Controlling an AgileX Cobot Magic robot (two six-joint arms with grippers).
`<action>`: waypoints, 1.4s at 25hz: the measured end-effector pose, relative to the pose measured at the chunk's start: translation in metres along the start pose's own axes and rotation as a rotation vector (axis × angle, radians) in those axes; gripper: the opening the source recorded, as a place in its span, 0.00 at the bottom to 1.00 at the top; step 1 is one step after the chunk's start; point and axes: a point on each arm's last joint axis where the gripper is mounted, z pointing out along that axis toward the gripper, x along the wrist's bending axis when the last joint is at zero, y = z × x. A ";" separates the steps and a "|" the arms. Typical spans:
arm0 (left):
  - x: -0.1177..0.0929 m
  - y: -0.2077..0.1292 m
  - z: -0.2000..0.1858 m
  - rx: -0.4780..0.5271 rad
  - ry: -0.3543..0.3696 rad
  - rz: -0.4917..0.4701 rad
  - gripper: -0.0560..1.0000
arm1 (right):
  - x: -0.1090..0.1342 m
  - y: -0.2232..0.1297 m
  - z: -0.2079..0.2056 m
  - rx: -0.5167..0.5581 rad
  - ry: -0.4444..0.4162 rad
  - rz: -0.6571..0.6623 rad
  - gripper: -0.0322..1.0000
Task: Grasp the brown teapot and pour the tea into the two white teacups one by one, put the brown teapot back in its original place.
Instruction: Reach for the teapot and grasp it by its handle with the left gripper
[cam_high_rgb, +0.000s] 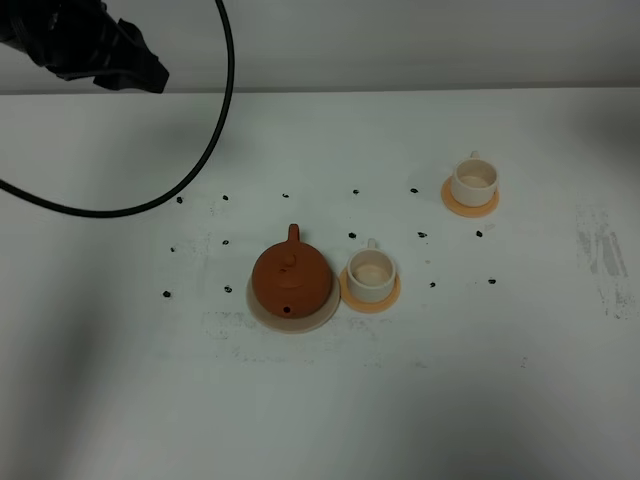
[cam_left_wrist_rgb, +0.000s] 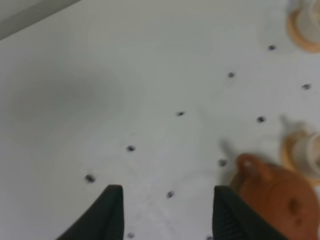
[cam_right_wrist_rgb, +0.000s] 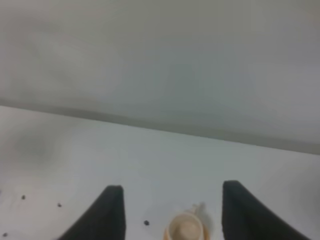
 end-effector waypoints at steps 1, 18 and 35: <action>0.001 -0.005 0.001 -0.002 0.021 0.003 0.46 | 0.005 -0.003 -0.011 -0.015 -0.002 0.000 0.47; -0.050 0.000 0.033 -0.087 0.018 0.042 0.46 | 0.086 -0.091 -0.184 -0.321 0.006 -0.041 0.47; -0.081 -0.011 0.115 0.040 -0.069 0.041 0.45 | 0.101 -0.192 -0.223 -0.172 -0.133 -0.014 0.45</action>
